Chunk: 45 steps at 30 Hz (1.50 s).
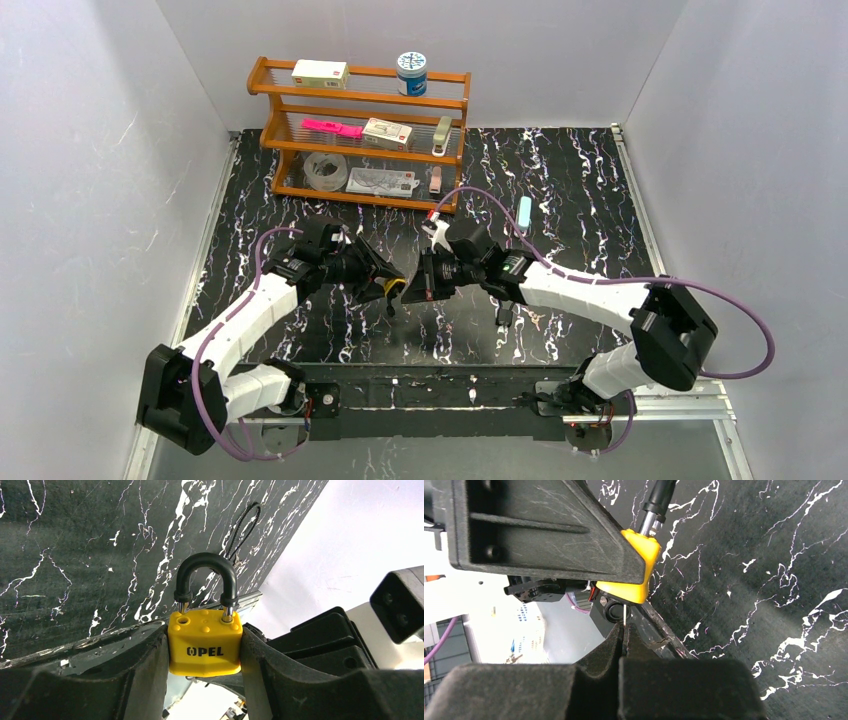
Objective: Unlock with the key
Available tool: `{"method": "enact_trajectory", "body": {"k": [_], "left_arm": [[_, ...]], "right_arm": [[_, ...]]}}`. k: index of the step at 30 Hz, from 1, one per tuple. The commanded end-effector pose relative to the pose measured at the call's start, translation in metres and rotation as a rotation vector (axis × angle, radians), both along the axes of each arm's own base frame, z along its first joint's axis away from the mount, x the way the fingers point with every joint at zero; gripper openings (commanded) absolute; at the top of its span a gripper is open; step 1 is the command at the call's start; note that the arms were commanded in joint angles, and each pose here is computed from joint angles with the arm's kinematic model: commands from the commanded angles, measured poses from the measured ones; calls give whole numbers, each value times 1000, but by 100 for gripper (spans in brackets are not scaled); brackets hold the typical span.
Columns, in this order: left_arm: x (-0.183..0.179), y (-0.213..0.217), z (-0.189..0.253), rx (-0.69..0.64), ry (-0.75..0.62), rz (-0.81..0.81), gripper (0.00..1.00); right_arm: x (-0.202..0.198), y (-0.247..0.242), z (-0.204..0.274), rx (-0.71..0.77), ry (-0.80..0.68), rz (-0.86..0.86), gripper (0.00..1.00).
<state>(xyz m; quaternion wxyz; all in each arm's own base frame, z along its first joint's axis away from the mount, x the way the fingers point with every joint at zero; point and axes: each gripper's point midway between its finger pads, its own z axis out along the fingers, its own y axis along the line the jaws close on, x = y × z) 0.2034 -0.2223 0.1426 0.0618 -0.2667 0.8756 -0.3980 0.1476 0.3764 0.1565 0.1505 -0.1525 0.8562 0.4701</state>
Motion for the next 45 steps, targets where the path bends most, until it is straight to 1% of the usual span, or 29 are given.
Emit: {"method": "enact_trajectory", "body": {"k": [1, 6, 12, 16, 21, 25, 30, 32, 41, 45], "left_arm": [[-4, -6, 18, -58, -32, -24, 17], [-4, -5, 17, -55, -30, -23, 17], [-4, -5, 16, -53, -31, -23, 16], [-4, -5, 16, -54, -30, -22, 16], [-5, -5, 15, -54, -28, -22, 16], [-5, -5, 16, -56, -32, -20, 16], [0, -1, 22, -44, -71, 8, 15], [2, 0, 25, -42, -87, 19, 15], [5, 2, 21, -35, -67, 58, 13], [5, 5, 14, -30, -34, 103, 13]], "right_arm": [[8, 3, 8, -7, -5, -50, 1], [17, -2, 16, 5, -49, -105, 1], [15, 7, 30, 74, -79, -62, 1], [13, 8, 29, 78, -77, -46, 1], [19, 6, 23, 53, -58, -96, 1], [21, 2, 12, -3, -12, -138, 1], [23, -2, 1, -53, 28, -176, 1], [26, -2, 1, -59, 23, -186, 1], [48, 9, -3, -115, -31, -214, 1], [60, 12, 1, -116, -81, -257, 1]]}}
